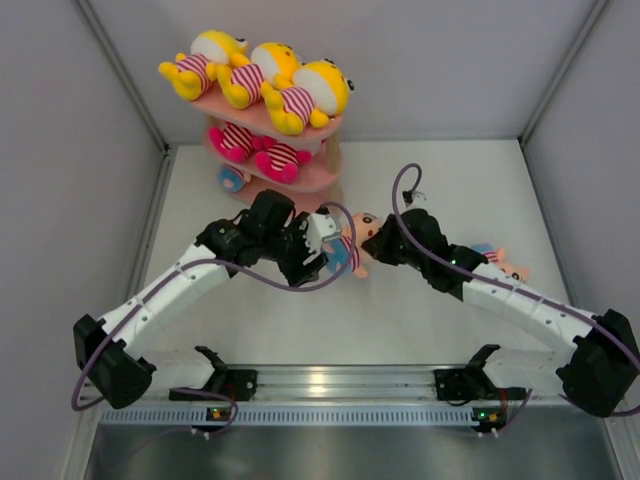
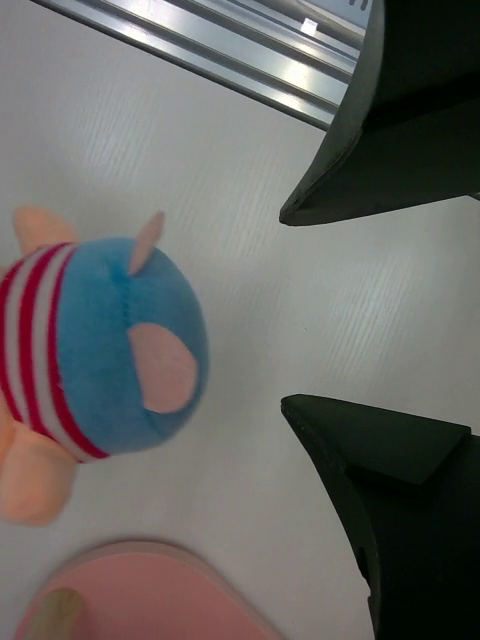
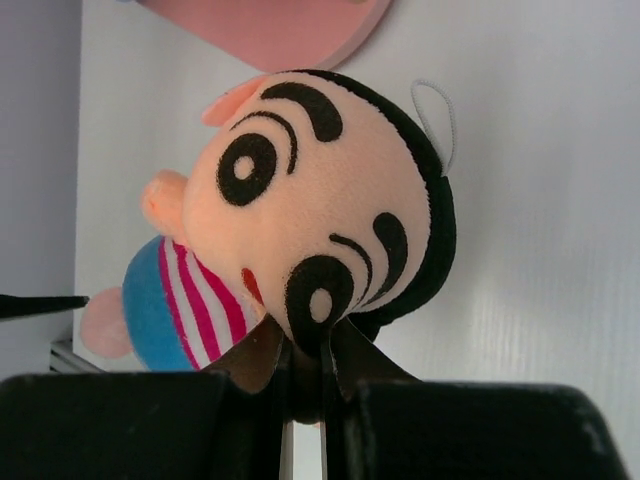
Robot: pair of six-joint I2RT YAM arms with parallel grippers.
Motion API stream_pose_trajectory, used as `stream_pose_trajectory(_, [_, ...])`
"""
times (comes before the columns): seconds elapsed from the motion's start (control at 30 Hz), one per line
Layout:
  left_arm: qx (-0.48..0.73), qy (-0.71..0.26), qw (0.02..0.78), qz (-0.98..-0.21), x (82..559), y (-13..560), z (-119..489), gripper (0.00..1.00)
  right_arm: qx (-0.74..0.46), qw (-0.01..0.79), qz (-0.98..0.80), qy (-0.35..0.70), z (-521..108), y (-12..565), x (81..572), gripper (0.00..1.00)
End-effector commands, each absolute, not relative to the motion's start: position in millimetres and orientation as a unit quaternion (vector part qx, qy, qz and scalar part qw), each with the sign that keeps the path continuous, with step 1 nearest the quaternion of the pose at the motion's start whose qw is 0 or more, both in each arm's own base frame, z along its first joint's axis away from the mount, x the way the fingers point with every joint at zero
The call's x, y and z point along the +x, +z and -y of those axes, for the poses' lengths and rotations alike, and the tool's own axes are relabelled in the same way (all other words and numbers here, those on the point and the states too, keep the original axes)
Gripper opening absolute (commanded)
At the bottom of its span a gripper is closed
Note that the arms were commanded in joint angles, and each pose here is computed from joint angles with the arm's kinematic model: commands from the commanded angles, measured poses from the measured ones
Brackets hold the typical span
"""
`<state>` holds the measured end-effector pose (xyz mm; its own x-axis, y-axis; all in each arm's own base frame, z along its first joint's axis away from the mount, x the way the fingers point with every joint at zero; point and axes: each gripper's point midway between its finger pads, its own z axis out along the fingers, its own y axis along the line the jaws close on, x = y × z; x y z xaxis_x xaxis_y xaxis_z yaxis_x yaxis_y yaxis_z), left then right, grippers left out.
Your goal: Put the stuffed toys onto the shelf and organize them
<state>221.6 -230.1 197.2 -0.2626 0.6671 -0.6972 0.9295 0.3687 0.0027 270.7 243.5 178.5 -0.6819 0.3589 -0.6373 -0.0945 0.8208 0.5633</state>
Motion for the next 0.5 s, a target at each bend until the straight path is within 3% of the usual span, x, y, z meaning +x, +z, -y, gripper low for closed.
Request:
stream_pose_trajectory(0.0, [0.514,-0.176,0.377,-0.75,234.8,217.7,243.9,0.75,0.107,0.428,-0.825,0.353,-270.1,216.4,282.6,0.0])
stream_pose_trajectory(0.47, [0.493,-0.062,0.475,-0.726,284.1,212.6,248.6,0.72,0.064,0.403,-0.82,0.4,-300.8,228.8,269.8,0.0])
